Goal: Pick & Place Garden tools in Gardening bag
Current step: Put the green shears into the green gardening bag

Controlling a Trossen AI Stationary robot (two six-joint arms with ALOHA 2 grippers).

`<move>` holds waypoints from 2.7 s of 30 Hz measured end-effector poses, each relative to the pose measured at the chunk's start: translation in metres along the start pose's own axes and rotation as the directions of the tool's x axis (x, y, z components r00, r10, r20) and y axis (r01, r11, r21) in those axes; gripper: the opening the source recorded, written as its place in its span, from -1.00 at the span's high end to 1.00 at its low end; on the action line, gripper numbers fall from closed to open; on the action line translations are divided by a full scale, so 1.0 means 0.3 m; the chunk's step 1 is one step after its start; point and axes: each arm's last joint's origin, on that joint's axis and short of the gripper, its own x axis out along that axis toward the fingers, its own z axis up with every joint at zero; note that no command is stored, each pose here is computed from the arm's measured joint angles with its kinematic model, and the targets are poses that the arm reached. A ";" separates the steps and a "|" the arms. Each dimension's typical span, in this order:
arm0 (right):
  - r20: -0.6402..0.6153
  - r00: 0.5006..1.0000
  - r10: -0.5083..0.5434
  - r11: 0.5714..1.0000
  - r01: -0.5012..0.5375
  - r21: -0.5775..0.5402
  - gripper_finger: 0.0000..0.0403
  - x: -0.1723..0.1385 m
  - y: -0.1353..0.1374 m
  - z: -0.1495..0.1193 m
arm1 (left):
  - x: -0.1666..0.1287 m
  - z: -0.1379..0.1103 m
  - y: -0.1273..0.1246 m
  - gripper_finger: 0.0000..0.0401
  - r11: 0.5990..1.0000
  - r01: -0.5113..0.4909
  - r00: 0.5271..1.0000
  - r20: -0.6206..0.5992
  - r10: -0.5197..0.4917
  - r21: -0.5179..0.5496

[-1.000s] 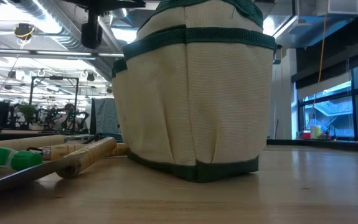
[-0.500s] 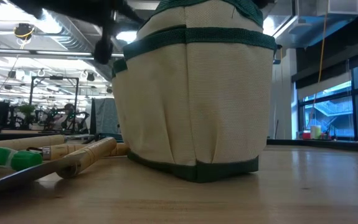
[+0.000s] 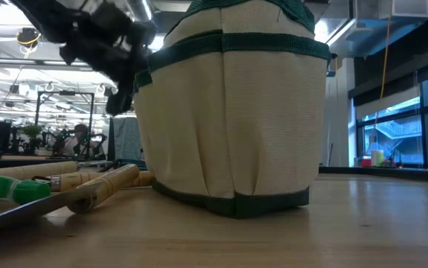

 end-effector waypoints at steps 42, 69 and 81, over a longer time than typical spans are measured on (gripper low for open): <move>0.287 0.876 0.387 0.861 -0.455 0.228 1.00 0.046 -0.131 -0.179 | 0.216 -0.038 0.186 -0.15 0.971 -0.079 0.860 -0.478 0.180 0.223; 0.270 0.872 0.409 0.845 -0.473 0.248 1.00 0.046 -0.126 -0.182 | 0.291 -0.054 0.226 -0.17 0.979 0.045 0.851 -0.520 0.068 0.200; 0.262 0.869 0.419 0.837 -0.482 0.259 1.00 0.047 -0.115 -0.188 | 0.296 -0.045 0.224 -0.17 0.974 0.035 0.868 -0.490 0.082 0.224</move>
